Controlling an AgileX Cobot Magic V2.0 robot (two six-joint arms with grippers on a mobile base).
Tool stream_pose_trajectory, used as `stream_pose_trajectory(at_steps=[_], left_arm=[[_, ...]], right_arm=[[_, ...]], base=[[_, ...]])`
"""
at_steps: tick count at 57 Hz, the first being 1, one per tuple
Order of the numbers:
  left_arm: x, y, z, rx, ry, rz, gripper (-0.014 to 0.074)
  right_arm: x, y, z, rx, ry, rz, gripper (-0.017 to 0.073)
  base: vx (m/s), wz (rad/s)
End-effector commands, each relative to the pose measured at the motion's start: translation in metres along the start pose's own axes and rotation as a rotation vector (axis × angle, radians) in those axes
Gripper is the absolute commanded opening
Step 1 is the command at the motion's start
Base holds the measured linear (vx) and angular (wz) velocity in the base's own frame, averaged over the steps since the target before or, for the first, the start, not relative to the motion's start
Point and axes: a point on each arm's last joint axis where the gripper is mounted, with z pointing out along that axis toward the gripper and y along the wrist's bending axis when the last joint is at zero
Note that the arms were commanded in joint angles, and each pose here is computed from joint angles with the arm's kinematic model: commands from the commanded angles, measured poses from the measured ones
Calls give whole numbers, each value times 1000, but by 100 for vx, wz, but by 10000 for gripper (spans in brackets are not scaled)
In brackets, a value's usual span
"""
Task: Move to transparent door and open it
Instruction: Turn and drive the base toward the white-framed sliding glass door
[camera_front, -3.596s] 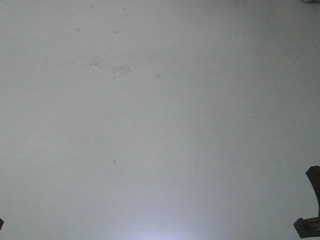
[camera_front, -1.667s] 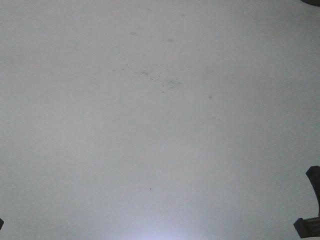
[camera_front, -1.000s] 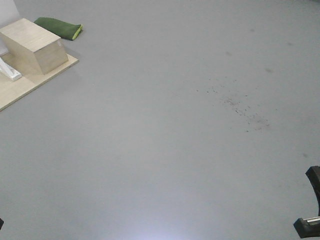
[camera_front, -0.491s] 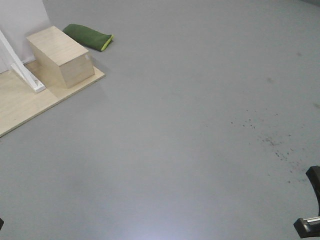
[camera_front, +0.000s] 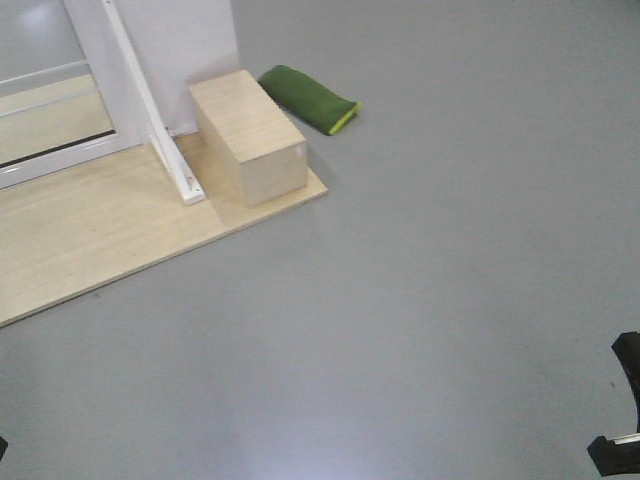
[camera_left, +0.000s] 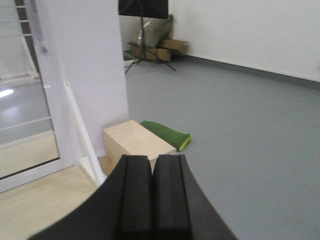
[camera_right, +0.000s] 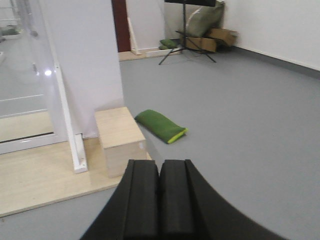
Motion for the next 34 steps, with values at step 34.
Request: stream_pose_trajectory(at_steps=[34], left_arm=[[-15, 0, -3, 2, -118, -5, 3]], right_arm=[[-7, -1, -1, 9, -95, -10, 1]], base=[[56, 77]])
